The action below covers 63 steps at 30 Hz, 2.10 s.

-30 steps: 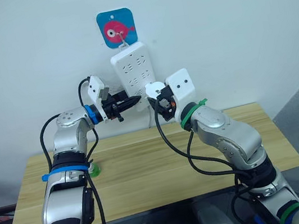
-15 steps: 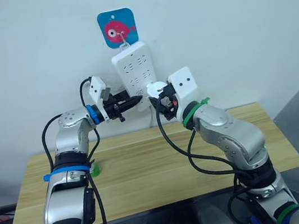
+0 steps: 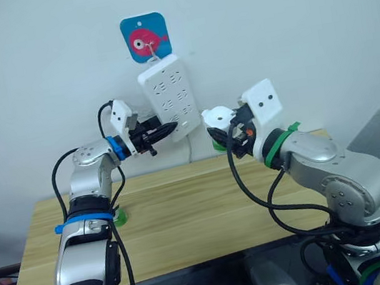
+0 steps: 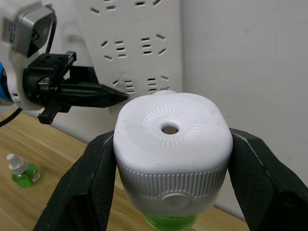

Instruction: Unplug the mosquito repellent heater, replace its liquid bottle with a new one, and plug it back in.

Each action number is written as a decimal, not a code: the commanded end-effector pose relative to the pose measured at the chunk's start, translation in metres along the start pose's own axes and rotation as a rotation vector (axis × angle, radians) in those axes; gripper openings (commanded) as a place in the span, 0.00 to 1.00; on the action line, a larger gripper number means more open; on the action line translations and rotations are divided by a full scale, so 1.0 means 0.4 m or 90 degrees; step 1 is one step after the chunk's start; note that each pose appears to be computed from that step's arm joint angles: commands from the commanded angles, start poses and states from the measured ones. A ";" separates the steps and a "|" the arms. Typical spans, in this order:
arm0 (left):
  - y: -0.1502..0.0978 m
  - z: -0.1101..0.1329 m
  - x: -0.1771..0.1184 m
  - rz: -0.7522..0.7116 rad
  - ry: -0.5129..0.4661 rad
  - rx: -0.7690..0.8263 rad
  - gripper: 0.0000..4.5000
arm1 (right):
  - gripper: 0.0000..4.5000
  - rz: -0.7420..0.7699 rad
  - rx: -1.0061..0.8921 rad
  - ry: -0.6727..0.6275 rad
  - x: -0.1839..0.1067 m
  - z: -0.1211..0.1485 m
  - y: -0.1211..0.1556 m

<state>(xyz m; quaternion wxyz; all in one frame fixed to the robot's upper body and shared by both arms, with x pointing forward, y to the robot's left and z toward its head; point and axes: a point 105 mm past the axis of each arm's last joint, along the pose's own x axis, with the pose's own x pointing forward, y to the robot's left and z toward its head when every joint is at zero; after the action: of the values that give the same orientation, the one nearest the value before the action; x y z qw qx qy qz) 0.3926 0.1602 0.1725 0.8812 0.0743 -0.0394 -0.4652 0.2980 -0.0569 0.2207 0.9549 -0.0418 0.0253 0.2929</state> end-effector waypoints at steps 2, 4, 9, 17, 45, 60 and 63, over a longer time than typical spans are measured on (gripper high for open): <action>-0.001 -0.006 -0.064 0.007 0.039 0.087 0.58 | 0.65 -0.017 0.019 -0.052 -0.024 0.040 -0.020; 0.011 -0.007 -0.110 0.052 0.045 0.134 0.71 | 0.65 -0.023 0.036 -0.059 -0.026 0.042 -0.027; -0.025 -0.007 -0.200 0.102 0.039 0.215 1.00 | 0.65 -0.033 0.078 -0.080 -0.036 0.045 -0.043; -0.264 0.032 -0.174 -0.006 -0.050 0.107 1.00 | 0.65 -0.028 0.196 -0.118 -0.045 0.050 -0.060; -0.331 0.071 0.105 -0.096 -0.182 -0.022 1.00 | 0.65 0.012 0.385 -0.150 -0.041 0.067 -0.006; -0.322 0.084 0.143 -0.091 -0.203 -0.045 1.00 | 0.65 0.035 0.398 -0.140 -0.043 0.065 0.018; -0.323 0.083 0.142 -0.092 -0.204 -0.049 1.00 | 0.65 0.036 0.401 -0.139 -0.044 0.065 0.020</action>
<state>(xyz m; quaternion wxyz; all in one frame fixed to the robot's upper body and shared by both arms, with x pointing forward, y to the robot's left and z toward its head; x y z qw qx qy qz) 0.3154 0.0374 0.1743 0.8325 -0.0316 -0.1386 -0.5354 0.2870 -0.0667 0.2372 0.9251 0.2572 0.0333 0.2773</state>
